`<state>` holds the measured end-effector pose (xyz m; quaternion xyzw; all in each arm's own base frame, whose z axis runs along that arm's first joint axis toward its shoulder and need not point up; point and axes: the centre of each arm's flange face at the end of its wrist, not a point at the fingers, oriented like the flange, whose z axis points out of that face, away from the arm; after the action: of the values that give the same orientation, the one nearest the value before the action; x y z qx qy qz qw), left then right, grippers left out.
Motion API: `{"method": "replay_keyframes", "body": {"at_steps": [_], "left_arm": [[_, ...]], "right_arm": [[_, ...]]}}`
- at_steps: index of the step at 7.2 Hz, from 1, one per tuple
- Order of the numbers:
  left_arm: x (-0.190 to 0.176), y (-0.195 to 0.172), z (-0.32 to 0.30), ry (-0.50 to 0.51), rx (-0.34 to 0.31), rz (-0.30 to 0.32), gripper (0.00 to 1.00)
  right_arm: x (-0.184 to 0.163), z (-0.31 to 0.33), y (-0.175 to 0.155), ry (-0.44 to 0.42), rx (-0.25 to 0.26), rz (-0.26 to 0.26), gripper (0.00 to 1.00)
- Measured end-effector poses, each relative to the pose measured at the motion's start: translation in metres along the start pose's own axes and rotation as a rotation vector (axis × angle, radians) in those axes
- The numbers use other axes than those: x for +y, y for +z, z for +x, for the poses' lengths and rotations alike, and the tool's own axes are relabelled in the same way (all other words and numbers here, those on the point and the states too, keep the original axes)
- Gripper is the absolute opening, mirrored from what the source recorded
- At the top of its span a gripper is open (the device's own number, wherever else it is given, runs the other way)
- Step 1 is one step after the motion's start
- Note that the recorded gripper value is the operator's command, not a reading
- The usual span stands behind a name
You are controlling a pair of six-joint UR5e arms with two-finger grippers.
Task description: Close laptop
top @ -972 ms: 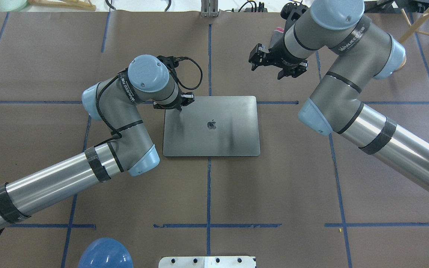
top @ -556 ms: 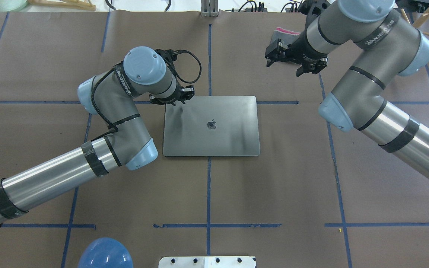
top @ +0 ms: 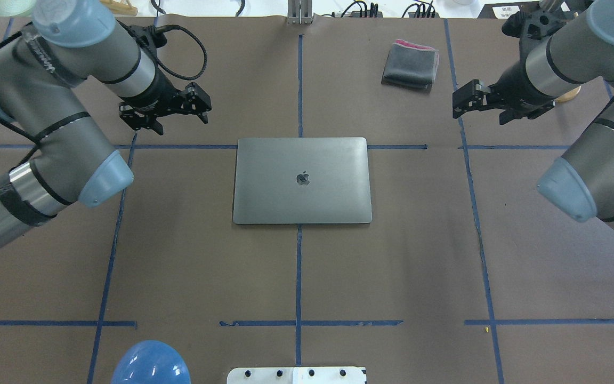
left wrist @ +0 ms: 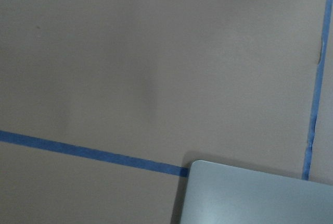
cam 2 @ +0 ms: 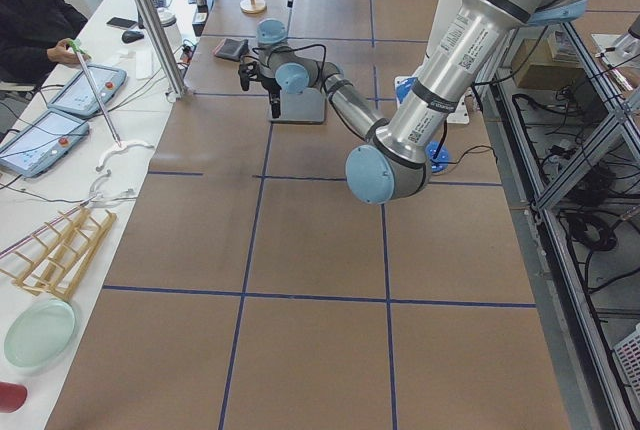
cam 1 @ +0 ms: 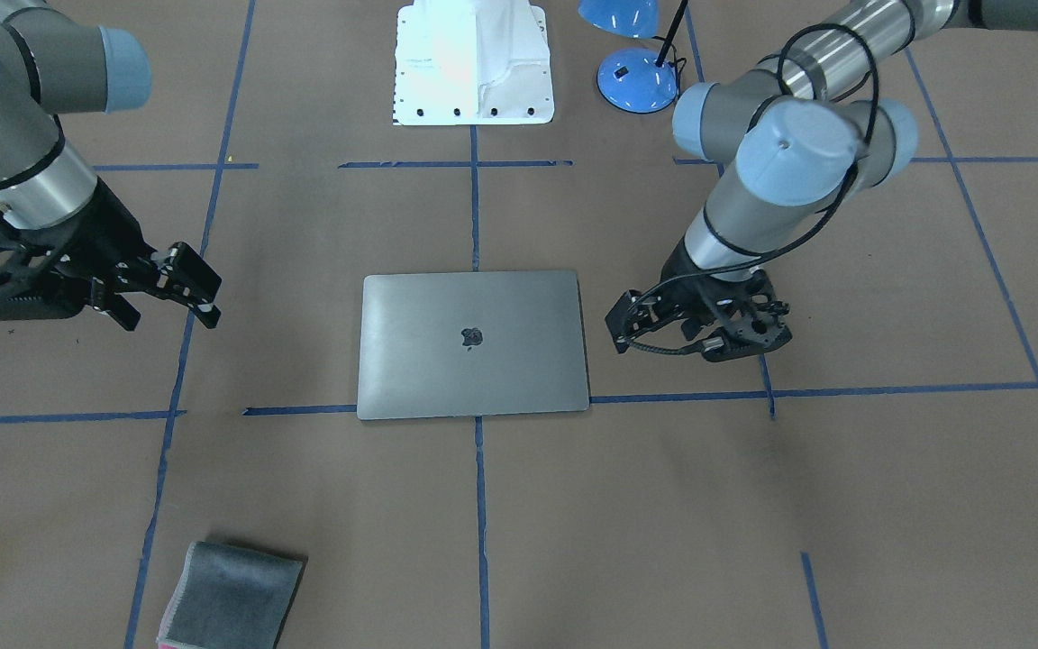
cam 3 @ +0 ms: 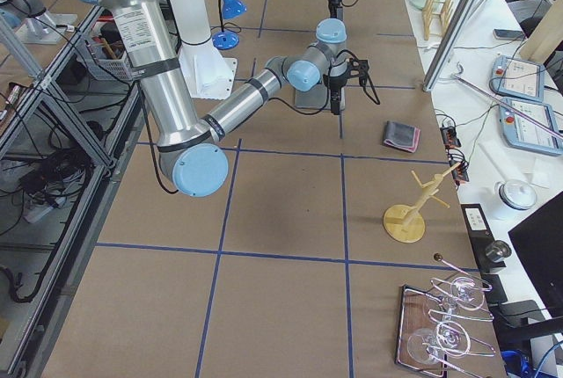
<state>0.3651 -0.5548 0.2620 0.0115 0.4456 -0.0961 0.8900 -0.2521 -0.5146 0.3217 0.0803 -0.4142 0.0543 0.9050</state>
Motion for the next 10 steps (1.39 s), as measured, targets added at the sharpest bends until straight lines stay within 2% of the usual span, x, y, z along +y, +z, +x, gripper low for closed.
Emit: {"method": "replay_keyframes", "body": {"at_steps": [2, 3, 5, 7, 8, 10], "left_arm": [[0.004, -0.054, -0.084, 0.132, -0.100, 0.000, 1.00], [-0.001, -0.072, -0.139, 0.172, -0.133, -0.002, 1.00], [-0.020, -0.103, -0.256, 0.235, -0.163, -0.032, 1.00], [-0.028, -0.110, -0.385, 0.249, -0.202, -0.085, 1.00], [-0.028, -0.114, -0.441, 0.241, -0.209, -0.104, 1.00], [-0.029, -0.110, -0.506, 0.179, -0.153, -0.144, 1.00]], "right_arm": [[0.025, 0.090, -0.037, -0.151, 0.100, -0.037, 1.00], [0.036, 0.147, -0.054, -0.204, 0.116, -0.065, 1.00], [0.044, 0.275, -0.076, -0.274, 0.079, -0.123, 1.00], [0.055, 0.391, -0.067, -0.260, 0.043, -0.171, 1.00], [0.059, 0.422, -0.060, -0.233, 0.036, -0.184, 1.00], [0.062, 0.441, -0.056, -0.212, 0.038, -0.193, 1.00]]}}
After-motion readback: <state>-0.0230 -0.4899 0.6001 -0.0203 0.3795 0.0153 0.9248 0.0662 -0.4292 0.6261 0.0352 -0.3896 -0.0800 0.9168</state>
